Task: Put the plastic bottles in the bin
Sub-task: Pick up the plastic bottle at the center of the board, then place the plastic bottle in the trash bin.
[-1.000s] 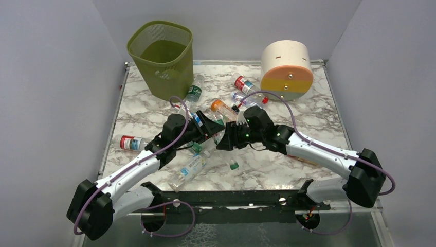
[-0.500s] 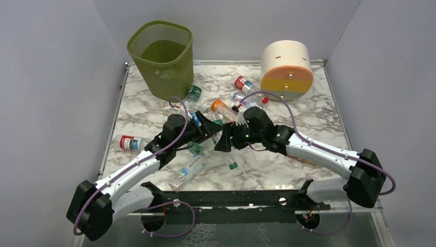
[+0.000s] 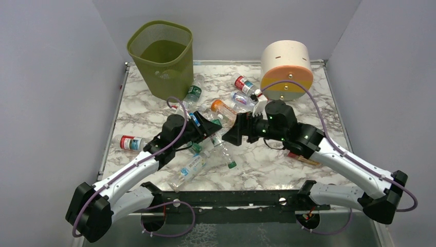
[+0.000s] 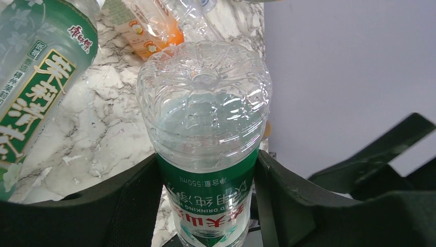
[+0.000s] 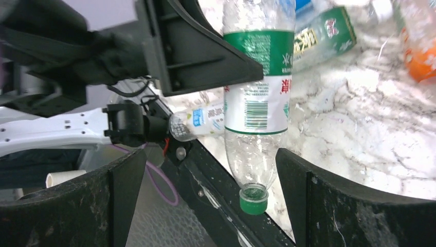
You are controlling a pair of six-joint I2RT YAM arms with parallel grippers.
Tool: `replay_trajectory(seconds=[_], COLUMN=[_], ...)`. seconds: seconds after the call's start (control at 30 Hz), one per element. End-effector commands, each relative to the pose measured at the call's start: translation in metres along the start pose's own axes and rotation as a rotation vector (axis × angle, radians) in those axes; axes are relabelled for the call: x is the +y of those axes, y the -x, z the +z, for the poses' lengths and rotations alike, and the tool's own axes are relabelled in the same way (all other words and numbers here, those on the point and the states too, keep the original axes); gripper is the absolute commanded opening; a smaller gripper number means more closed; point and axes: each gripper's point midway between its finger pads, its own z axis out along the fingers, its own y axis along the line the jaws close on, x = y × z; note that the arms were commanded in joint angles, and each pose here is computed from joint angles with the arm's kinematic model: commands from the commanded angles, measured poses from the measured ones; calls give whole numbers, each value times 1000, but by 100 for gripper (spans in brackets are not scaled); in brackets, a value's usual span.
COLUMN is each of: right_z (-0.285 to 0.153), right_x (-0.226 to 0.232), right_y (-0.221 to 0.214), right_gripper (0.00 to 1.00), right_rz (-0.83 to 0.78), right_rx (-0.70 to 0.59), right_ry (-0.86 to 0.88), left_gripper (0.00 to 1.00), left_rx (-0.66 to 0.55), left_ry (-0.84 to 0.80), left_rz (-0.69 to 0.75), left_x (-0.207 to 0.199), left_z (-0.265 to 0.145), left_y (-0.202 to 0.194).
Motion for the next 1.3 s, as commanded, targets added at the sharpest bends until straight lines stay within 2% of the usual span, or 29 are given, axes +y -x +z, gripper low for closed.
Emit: replay_trajectory(seconds=[0.0,0.23,0.53,0.9,1.1,1.27], right_z=[-25,-36,-47,-57,-59,-59], right_x=[-4,-3,-5,-11,-15,-19], right_y=[13,12,14,5,-2,-10], right_gripper=[100,100,100,100,100,100], right_rz=[-33,-26,-24,-7,1,10], right_rx=[-45,-55,-76,-82,-79,-70], right_ry=[-78,-76,-94,-106,-106,-99], left_gripper=[63,64,64,64,64,64], left_rx=[-46,-80,-156,-305,-409,-505], left_ry=[-15,-18,-35,-37,-29,-43], left_rz=[40,98,212,282,290,326], left_x=[-15,-35,-83,-123,-131,-154], left_z=[-5,-4,3,2,-9,-26], left_y=[13,30,74,155,222,274])
